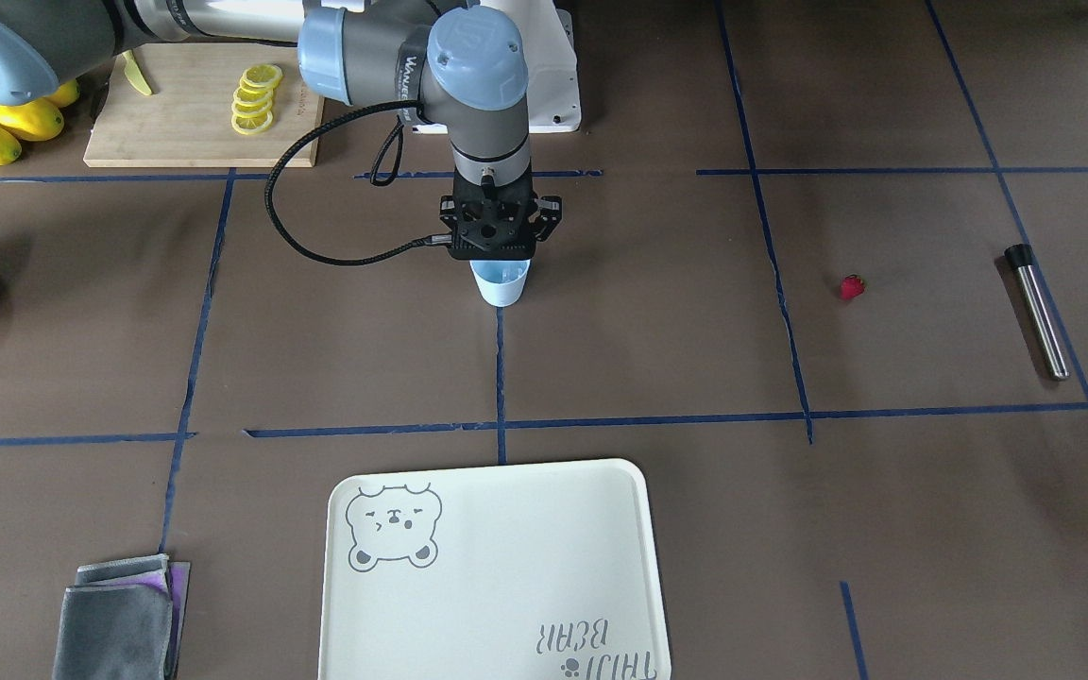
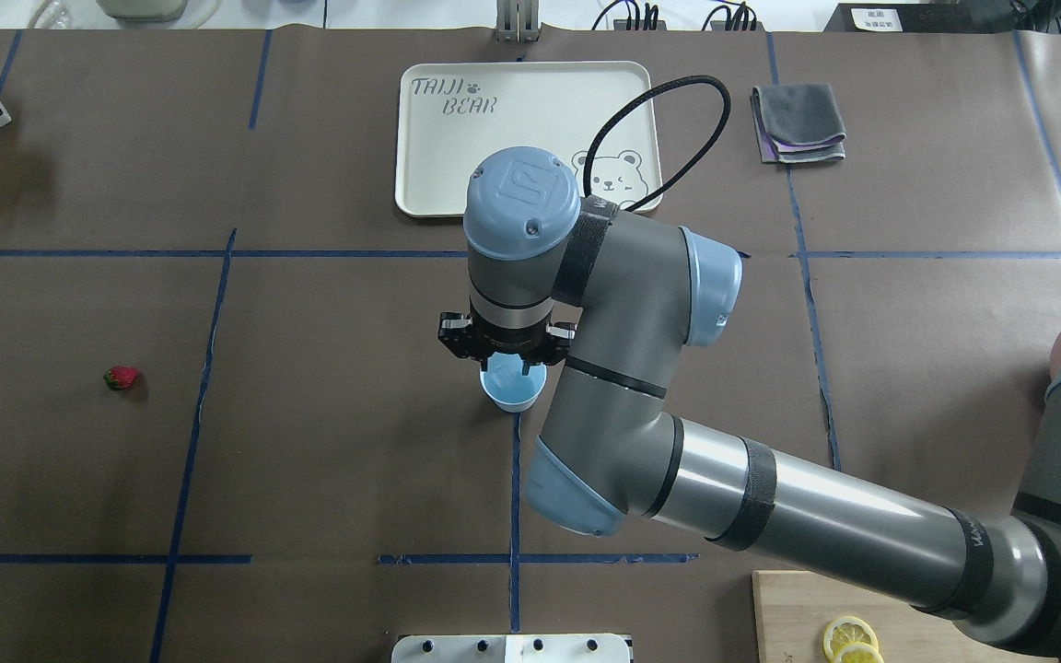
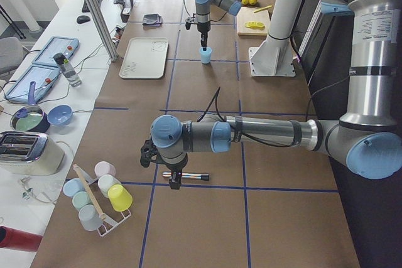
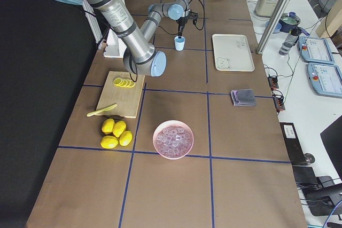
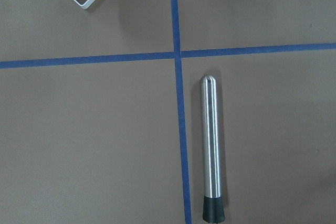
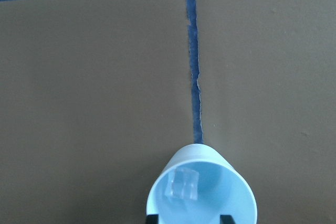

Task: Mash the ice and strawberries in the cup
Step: 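Lower the right gripper into the blue cup and release the ice, then move the empty right gripper back to the ice bowl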

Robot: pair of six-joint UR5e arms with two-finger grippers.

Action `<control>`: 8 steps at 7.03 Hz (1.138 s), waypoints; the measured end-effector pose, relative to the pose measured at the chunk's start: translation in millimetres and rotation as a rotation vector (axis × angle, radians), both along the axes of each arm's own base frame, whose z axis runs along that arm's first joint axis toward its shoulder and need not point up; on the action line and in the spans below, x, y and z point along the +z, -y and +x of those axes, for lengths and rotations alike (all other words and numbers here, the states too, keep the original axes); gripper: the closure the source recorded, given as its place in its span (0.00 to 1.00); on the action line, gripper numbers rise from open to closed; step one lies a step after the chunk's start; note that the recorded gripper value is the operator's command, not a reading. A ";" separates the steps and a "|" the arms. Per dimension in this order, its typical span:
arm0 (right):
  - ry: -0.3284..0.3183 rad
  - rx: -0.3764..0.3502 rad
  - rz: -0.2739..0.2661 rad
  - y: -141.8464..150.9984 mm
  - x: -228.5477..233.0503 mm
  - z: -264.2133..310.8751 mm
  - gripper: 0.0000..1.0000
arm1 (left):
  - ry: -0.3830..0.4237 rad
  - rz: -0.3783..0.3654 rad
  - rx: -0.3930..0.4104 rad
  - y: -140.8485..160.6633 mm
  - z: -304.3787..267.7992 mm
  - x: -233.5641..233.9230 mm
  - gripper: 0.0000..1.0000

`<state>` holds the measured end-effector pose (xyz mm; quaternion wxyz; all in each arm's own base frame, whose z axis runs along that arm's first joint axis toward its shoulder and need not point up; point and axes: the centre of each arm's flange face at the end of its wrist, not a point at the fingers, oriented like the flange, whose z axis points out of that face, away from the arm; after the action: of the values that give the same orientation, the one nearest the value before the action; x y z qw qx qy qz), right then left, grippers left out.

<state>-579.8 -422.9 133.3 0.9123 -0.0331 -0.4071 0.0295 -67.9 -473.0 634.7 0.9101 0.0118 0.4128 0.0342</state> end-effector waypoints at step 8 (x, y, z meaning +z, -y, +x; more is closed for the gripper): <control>-0.056 0.031 0.241 29.8 109.4 271.1 0.01 | 0.000 0.015 0.001 2.7 0.4 -6.6 0.00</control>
<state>-308.7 -452.7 242.6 0.9201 0.0838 -0.3825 -0.0047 -67.5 -475.7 628.2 0.9100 0.0184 0.4124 0.0379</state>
